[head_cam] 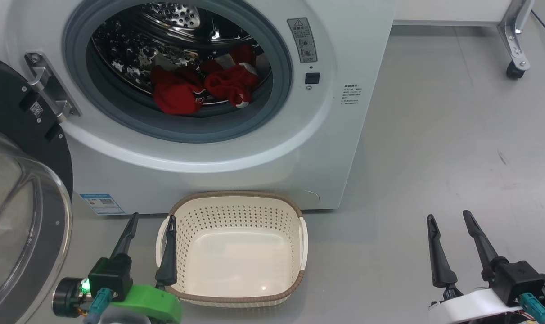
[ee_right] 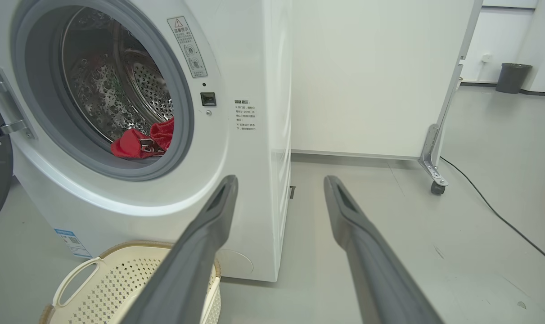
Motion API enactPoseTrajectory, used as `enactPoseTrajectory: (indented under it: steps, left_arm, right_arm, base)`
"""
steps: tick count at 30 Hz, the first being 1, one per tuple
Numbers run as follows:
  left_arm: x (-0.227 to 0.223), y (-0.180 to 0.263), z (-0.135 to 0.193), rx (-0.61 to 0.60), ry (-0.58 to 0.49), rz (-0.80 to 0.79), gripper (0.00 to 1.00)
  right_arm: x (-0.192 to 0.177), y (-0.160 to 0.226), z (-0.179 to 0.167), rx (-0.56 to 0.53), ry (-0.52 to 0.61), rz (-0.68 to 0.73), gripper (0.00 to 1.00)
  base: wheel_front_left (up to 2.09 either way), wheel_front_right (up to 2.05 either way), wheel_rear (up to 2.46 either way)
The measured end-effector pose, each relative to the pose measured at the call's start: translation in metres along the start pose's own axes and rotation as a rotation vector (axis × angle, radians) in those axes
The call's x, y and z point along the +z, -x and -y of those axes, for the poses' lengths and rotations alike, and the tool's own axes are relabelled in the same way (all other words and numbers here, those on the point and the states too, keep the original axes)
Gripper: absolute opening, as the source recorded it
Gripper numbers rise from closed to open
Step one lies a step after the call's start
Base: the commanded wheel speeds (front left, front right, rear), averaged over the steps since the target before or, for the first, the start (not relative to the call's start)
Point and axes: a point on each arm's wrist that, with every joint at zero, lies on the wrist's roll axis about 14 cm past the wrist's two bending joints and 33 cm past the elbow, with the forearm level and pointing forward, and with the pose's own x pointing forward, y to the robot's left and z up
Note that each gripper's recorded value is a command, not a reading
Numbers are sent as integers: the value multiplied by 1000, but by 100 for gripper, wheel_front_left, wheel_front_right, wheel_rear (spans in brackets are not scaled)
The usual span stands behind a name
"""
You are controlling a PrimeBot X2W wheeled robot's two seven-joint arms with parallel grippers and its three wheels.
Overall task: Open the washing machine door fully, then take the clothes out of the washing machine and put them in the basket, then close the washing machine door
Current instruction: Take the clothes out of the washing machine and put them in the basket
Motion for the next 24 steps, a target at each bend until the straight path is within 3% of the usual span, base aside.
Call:
enactPoseTrajectory:
  steps: [10, 24]
  left_arm:
    - [-14, -14, 7, -30, 16, -66, 100]
    - [-44, -93, 25, -95, 75, -224, 100]
  right_arm:
    - [-5, -3, -4, 11, -10, -16, 100]
    - [-16, -22, 9, -19, -21, -37, 100]
  base:
    - [0, 0, 0]
    - [0, 0, 0]
